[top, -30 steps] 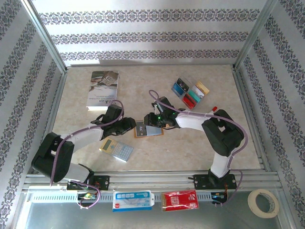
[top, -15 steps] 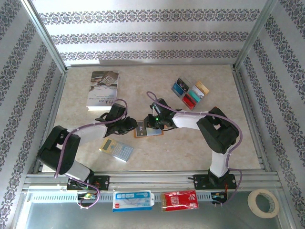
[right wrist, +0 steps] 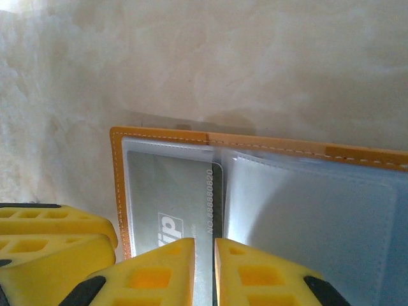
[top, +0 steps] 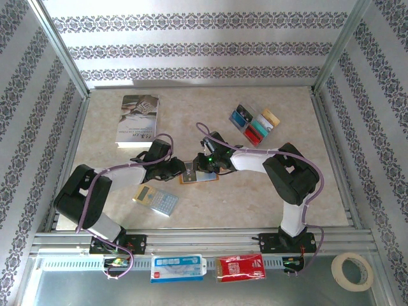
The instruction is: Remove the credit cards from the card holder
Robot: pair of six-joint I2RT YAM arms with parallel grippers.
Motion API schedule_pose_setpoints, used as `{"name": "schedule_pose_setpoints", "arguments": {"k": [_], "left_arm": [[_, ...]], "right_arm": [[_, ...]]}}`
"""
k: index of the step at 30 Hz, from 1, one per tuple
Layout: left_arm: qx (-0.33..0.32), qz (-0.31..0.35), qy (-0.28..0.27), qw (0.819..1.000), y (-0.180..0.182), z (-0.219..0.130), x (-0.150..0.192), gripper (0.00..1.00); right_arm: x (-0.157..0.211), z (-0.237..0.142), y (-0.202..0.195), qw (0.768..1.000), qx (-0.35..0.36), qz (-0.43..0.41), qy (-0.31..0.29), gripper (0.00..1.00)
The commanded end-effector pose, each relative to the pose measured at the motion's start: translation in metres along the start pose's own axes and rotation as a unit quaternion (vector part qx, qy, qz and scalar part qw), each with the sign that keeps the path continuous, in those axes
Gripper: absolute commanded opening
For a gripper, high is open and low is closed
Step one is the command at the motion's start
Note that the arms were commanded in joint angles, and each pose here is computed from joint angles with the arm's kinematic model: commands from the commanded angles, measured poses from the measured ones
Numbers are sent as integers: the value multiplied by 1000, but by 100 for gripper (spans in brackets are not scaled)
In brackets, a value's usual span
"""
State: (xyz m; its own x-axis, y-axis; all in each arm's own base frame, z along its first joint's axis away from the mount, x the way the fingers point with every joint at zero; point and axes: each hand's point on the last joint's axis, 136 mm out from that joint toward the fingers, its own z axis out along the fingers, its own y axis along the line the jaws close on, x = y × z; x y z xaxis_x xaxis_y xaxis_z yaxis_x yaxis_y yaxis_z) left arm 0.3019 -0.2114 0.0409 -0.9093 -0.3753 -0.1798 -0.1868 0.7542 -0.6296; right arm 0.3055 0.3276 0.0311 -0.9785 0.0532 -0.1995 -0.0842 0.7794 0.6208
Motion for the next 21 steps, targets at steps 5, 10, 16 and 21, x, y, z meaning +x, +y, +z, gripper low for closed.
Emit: {"name": "schedule_pose_setpoints", "arguments": {"k": [5, 10, 16, 21], "left_arm": [[3, 9, -3, 1000, -6, 4, -3, 22], [-15, 13, -3, 1000, 1, 1, -1, 22], [-15, 10, 6, 1000, 4, 6, 2, 22], [-17, 10, 7, 1000, 5, 8, 2, 21]], "right_arm": [[4, 6, -3, 1000, 11, 0, 14, 19], [4, 6, -3, 1000, 11, 2, 15, 20], [3, 5, -5, 1000, 13, 4, 13, 20], [3, 4, -6, 1000, 14, 5, 11, 20]]}}
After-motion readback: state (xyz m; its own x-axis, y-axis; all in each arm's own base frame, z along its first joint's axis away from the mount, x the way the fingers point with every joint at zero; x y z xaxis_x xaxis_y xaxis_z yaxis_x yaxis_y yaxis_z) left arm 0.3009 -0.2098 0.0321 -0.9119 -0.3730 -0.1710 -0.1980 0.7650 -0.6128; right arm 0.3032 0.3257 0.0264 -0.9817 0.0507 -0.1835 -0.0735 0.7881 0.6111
